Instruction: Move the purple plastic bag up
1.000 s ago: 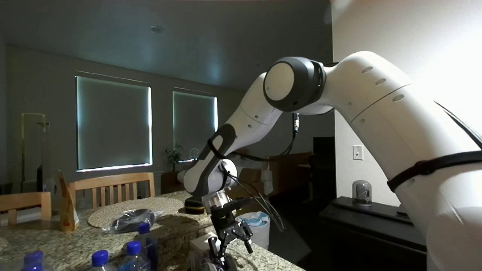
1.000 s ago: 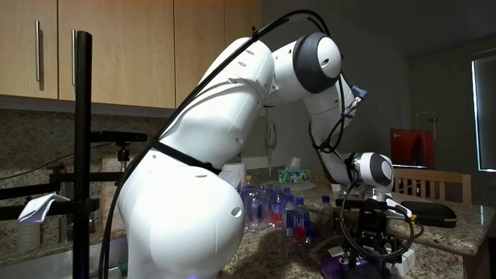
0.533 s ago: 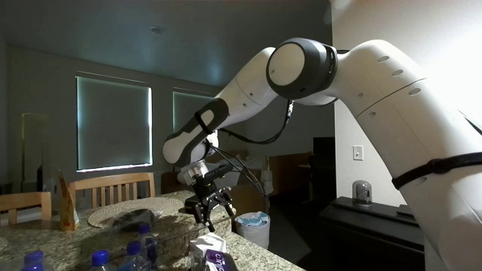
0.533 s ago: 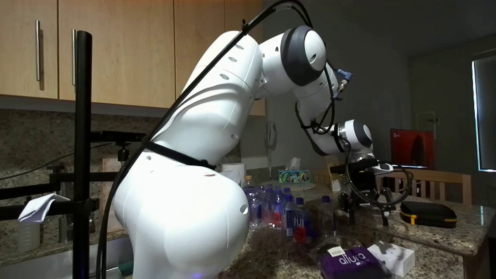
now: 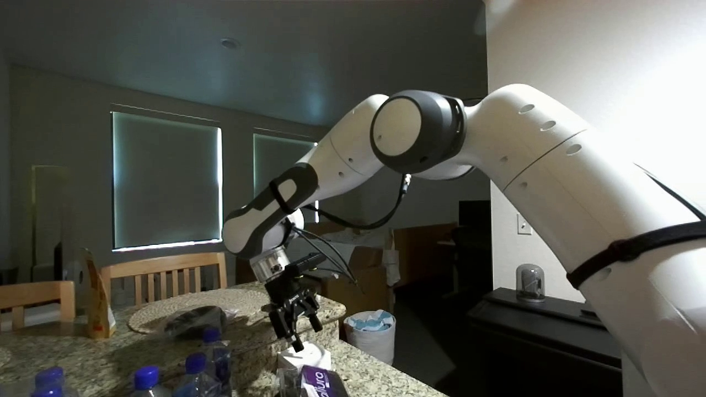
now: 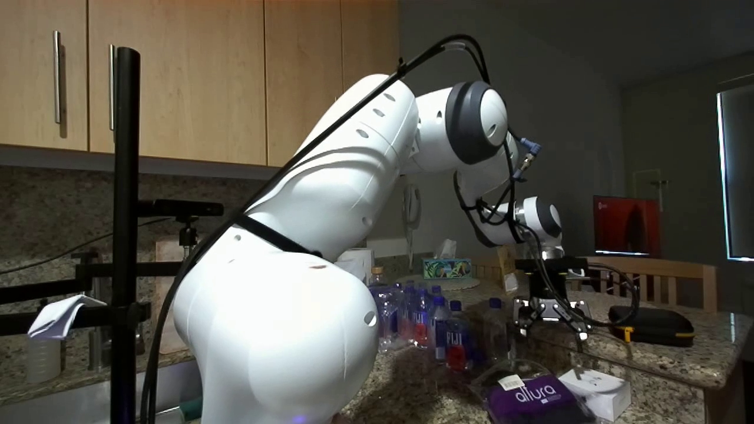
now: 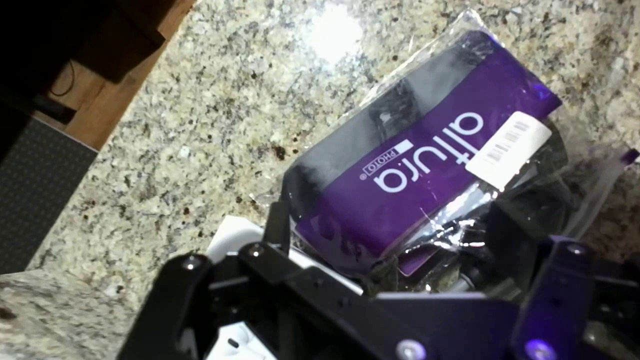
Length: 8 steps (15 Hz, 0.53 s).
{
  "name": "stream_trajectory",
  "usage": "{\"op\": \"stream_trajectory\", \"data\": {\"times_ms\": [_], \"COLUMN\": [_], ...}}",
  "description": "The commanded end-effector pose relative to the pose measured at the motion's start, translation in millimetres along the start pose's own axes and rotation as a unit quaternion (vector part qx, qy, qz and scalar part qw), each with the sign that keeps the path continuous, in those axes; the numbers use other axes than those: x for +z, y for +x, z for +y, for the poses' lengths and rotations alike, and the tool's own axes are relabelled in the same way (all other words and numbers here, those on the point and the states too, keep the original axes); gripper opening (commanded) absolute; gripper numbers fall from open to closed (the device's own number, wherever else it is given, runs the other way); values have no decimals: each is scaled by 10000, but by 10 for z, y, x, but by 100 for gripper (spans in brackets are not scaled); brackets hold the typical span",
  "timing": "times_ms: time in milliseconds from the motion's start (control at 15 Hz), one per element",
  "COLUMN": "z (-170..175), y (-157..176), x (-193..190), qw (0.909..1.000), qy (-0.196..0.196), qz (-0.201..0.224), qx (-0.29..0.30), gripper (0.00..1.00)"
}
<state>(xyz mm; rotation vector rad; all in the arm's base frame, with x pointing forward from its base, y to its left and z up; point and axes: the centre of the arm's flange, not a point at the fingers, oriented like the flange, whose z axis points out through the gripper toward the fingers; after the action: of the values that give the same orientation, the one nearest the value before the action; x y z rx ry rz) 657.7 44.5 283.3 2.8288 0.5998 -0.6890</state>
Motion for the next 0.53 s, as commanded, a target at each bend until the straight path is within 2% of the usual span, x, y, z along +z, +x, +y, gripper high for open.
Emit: {"op": "stream_trajectory", "data": {"times_ms": [0,467], "z": [-86,-697], "y": [173,256], "x": [129,329], "qw": [9970,9937], "qy": [49,324], "qz": [-268,-113], "qx": [-725,-1066], "gripper": [100,100]}}
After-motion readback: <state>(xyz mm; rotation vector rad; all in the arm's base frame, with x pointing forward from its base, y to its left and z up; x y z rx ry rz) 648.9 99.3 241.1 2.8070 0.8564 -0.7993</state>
